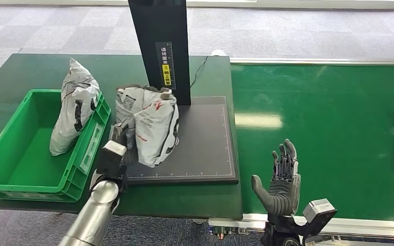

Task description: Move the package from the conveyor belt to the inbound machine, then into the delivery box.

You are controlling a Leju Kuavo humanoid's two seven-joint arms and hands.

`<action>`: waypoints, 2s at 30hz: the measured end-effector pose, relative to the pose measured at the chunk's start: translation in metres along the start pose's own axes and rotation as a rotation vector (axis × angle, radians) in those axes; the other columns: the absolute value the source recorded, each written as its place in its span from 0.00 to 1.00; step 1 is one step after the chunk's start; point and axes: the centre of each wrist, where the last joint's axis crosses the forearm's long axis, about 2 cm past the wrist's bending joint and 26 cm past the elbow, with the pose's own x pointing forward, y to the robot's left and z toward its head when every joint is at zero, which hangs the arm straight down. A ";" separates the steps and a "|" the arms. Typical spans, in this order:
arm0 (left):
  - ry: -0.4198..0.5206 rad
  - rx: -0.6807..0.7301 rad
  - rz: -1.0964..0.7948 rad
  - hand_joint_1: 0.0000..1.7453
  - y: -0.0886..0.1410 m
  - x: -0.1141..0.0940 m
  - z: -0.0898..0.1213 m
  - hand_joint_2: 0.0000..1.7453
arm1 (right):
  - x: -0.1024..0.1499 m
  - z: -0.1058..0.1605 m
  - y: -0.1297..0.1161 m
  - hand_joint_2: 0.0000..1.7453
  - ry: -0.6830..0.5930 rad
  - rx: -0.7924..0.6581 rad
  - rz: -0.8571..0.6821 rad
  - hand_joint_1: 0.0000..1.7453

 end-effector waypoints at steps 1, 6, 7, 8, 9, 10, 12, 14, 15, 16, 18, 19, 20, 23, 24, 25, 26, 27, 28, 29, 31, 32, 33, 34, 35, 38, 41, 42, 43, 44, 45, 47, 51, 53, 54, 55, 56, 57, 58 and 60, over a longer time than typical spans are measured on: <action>-0.039 0.028 0.002 1.00 0.007 0.009 0.007 1.00 | 0.000 0.001 -0.001 1.00 0.001 -0.005 0.003 0.00; -0.219 0.132 -0.026 1.00 0.035 0.050 0.034 1.00 | 0.003 0.005 -0.007 1.00 0.002 -0.024 0.019 0.00; -0.250 0.155 -0.037 1.00 0.039 0.058 0.035 1.00 | 0.004 0.006 -0.008 1.00 0.002 -0.028 0.023 0.00; -0.277 0.182 -0.050 1.00 0.044 0.065 0.037 1.00 | 0.005 0.007 -0.008 1.00 0.003 -0.031 0.026 0.00; -0.301 0.212 -0.061 1.00 0.049 0.072 0.038 1.00 | 0.005 0.007 -0.009 1.00 0.003 -0.034 0.029 0.00; -0.318 0.243 -0.069 1.00 0.055 0.078 0.040 1.00 | 0.006 0.008 -0.009 1.00 0.005 -0.037 0.032 0.00; -0.341 0.305 -0.072 1.00 0.068 0.087 0.043 1.00 | 0.008 0.010 -0.010 1.00 0.007 -0.043 0.036 0.00; -0.347 0.347 -0.068 1.00 0.084 0.090 0.046 1.00 | 0.010 0.012 -0.011 1.00 0.008 -0.047 0.039 0.00; -0.343 0.359 -0.071 1.00 0.093 0.089 0.047 1.00 | 0.010 0.013 -0.012 1.00 0.009 -0.048 0.040 0.00; -0.336 0.369 -0.078 1.00 0.101 0.088 0.049 1.00 | 0.011 0.014 -0.012 1.00 0.008 -0.050 0.040 0.00; -0.307 0.381 -0.114 1.00 0.118 0.085 0.050 1.00 | 0.013 0.015 -0.012 1.00 0.008 -0.052 0.041 0.00; -0.280 0.378 -0.141 1.00 0.125 0.083 0.050 1.00 | 0.013 0.016 -0.011 1.00 0.008 -0.052 0.040 0.00; -0.241 0.366 -0.174 1.00 0.132 0.079 0.049 1.00 | 0.014 0.016 -0.011 1.00 0.008 -0.051 0.038 0.00; -0.099 0.305 -0.294 1.00 0.151 0.060 0.034 1.00 | 0.016 0.016 -0.010 1.00 0.009 -0.049 0.035 0.00; -0.056 0.290 -0.329 1.00 0.158 0.051 0.027 1.00 | 0.017 0.015 -0.009 1.00 0.009 -0.048 0.034 0.00; -0.016 0.279 -0.360 1.00 0.164 0.043 0.021 1.00 | 0.017 0.015 -0.009 1.00 0.010 -0.047 0.034 0.00; 0.019 0.272 -0.386 1.00 0.171 0.034 0.014 1.00 | 0.018 0.016 -0.009 1.00 0.011 -0.046 0.034 0.00; 0.056 0.265 -0.411 1.00 0.178 0.026 0.008 1.00 | 0.018 0.016 -0.010 1.00 0.012 -0.044 0.034 0.00; 0.086 0.261 -0.433 1.00 0.185 0.018 0.003 1.00 | 0.018 0.016 -0.010 1.00 0.013 -0.043 0.034 0.00; 0.111 0.258 -0.447 1.00 0.190 0.011 -0.001 1.00 | 0.018 0.017 -0.010 1.00 0.014 -0.041 0.035 0.00; 0.147 0.258 -0.464 1.00 0.199 0.000 -0.005 1.00 | 0.018 0.017 -0.010 1.00 0.015 -0.041 0.036 0.00; 0.161 0.257 -0.466 1.00 0.202 -0.004 -0.006 1.00 | 0.018 0.017 -0.010 1.00 0.015 -0.042 0.036 0.00; 0.175 0.256 -0.469 1.00 0.204 -0.007 -0.007 1.00 | 0.018 0.017 -0.010 1.00 0.015 -0.042 0.036 0.00; 0.187 0.255 -0.471 1.00 0.205 -0.010 -0.007 1.00 | 0.018 0.017 -0.010 1.00 0.016 -0.042 0.036 0.00; 0.201 0.252 -0.475 1.00 0.206 -0.012 -0.007 1.00 | 0.018 0.017 -0.010 1.00 0.016 -0.042 0.036 0.00; 0.264 0.238 -0.502 1.00 0.212 -0.019 -0.010 1.00 | 0.018 0.017 -0.010 1.00 0.016 -0.040 0.035 0.00; 0.342 0.218 -0.546 1.00 0.223 -0.034 -0.013 1.00 | 0.018 0.017 -0.010 1.00 0.016 -0.037 0.032 0.00; 0.364 0.212 -0.561 1.00 0.226 -0.039 -0.013 1.00 | 0.018 0.017 -0.010 1.00 0.016 -0.036 0.032 0.00; 0.381 0.207 -0.572 1.00 0.229 -0.042 -0.012 1.00 | 0.018 0.017 -0.010 1.00 0.016 -0.035 0.031 0.00; 0.391 0.204 -0.577 1.00 0.230 -0.044 -0.012 1.00 | 0.018 0.017 -0.010 1.00 0.016 -0.035 0.031 0.00; 0.396 0.203 -0.578 1.00 0.230 -0.045 -0.012 1.00 | 0.018 0.017 -0.010 1.00 0.016 -0.035 0.031 0.00; 0.396 0.203 -0.579 1.00 0.231 -0.045 -0.012 1.00 | 0.018 0.017 -0.010 1.00 0.016 -0.035 0.031 0.00; 0.541 0.198 -0.595 0.25 0.259 -0.067 0.001 1.00 | 0.018 0.016 -0.010 1.00 0.014 -0.026 0.026 0.00; 0.571 0.197 -0.595 0.00 0.269 -0.070 0.004 1.00 | 0.017 0.015 -0.010 1.00 0.015 -0.025 0.024 0.00; 0.577 0.199 -0.592 0.00 0.272 -0.071 0.005 1.00 | 0.017 0.015 -0.010 1.00 0.016 -0.024 0.024 0.00; 0.572 0.206 -0.581 0.00 0.274 -0.071 0.007 1.00 | 0.016 0.015 -0.010 1.00 0.017 -0.024 0.024 0.00; 0.557 0.220 -0.560 0.00 0.276 -0.071 0.009 1.00 | 0.016 0.014 -0.010 1.00 0.017 -0.023 0.023 0.00; 0.528 0.243 -0.529 0.00 0.278 -0.070 0.011 1.00 | 0.016 0.014 -0.010 1.00 0.018 -0.023 0.023 0.00; 0.491 0.275 -0.493 0.00 0.279 -0.066 0.013 1.00 | 0.016 0.014 -0.010 1.00 0.018 -0.022 0.024 0.00; 0.419 0.339 -0.435 0.00 0.280 -0.055 0.015 1.00 | 0.015 0.014 -0.010 1.00 0.020 -0.022 0.026 0.00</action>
